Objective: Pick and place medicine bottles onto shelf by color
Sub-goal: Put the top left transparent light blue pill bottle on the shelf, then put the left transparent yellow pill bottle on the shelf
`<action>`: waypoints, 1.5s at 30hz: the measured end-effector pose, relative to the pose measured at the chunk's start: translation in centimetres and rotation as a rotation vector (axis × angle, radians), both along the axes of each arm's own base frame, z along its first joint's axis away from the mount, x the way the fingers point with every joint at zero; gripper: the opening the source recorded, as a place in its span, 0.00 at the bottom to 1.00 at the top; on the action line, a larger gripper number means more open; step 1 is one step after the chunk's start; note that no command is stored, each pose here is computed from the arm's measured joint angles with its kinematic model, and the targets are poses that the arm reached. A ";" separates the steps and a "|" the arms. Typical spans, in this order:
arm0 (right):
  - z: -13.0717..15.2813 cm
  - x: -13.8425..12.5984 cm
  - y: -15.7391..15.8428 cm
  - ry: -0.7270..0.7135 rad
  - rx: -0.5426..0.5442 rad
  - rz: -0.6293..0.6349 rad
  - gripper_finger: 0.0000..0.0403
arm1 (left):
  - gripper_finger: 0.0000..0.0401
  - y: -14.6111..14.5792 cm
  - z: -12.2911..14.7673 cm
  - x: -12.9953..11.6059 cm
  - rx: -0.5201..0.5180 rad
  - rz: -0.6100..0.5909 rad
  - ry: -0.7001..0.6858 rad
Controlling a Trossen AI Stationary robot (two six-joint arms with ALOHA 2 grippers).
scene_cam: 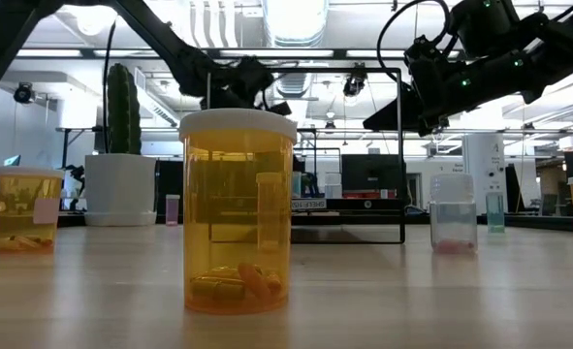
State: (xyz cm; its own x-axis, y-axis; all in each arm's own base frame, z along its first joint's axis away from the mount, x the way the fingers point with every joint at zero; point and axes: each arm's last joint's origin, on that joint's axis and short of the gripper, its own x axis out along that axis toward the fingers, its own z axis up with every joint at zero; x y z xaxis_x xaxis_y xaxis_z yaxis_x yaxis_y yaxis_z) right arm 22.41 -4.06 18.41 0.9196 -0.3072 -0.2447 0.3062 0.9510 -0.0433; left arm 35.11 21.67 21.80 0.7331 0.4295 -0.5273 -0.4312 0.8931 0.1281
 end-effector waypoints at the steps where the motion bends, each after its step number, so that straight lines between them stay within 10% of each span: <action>1: 0.0 0.0 0.0 0.000 0.000 0.000 0.03 | 0.43 -0.1 0.5 -0.1 0.007 0.000 -0.012; 14: 0.0 0.0 0.0 0.012 -0.039 0.011 0.03 | 0.41 -4.6 6.4 -4.5 0.120 -0.085 -0.062; 23: 0.3 0.2 0.0 0.005 -0.035 0.009 0.03 | 0.12 -13.7 7.5 -10.9 0.193 -0.371 -0.096; 34: 0.3 0.2 0.0 0.003 -0.018 0.005 0.03 | 0.03 -24.1 7.5 -17.0 0.021 -0.515 0.106; 45: 0.2 0.1 0.0 0.000 -0.009 0.003 0.03 | 0.12 -27.4 4.3 -15.7 -0.224 -0.345 0.550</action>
